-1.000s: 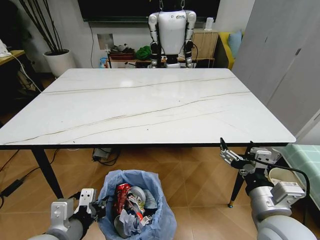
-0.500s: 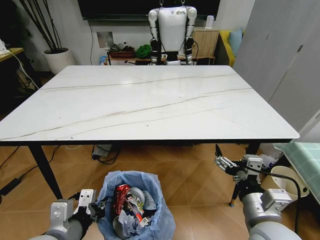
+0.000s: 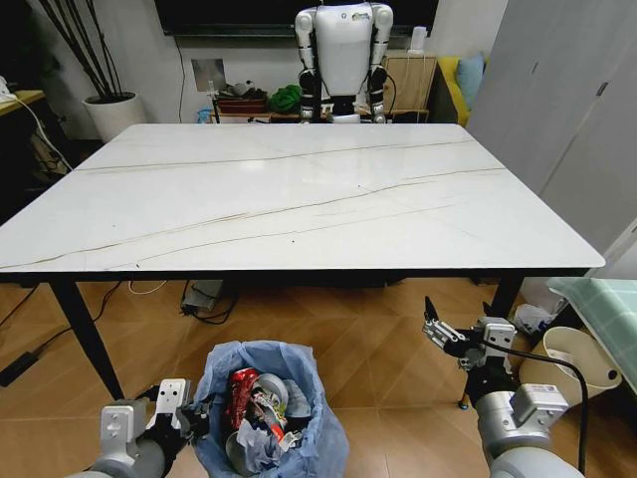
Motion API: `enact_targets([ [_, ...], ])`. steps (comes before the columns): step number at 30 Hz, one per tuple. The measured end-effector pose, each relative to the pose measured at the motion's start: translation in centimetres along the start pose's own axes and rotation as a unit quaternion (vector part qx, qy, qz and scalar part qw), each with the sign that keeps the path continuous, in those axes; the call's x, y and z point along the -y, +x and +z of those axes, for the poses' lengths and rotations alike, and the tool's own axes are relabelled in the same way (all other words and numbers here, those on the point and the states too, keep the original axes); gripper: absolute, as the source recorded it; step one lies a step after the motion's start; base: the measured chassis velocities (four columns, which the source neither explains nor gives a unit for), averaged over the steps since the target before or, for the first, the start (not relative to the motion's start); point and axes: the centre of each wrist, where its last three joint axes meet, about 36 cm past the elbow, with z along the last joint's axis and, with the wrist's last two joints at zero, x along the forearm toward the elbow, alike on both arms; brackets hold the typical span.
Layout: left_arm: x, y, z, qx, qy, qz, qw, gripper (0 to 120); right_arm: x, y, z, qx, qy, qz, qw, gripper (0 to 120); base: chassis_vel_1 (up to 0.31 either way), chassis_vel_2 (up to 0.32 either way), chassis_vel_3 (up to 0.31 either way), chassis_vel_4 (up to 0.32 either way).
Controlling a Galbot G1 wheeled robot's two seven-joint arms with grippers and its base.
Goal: Pick up the trash bin and place the trash from the table into it.
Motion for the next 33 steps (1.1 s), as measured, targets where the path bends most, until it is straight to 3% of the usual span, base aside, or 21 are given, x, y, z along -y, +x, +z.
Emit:
enact_targets([
  [33,-0.62,0.19,-0.38,0.012,-0.008,-0.011,0.9998,0,0.34,-0.01,0.46,0.002,0.007,0.009,1.000,100,0.000,0.000,0.000,0.000],
])
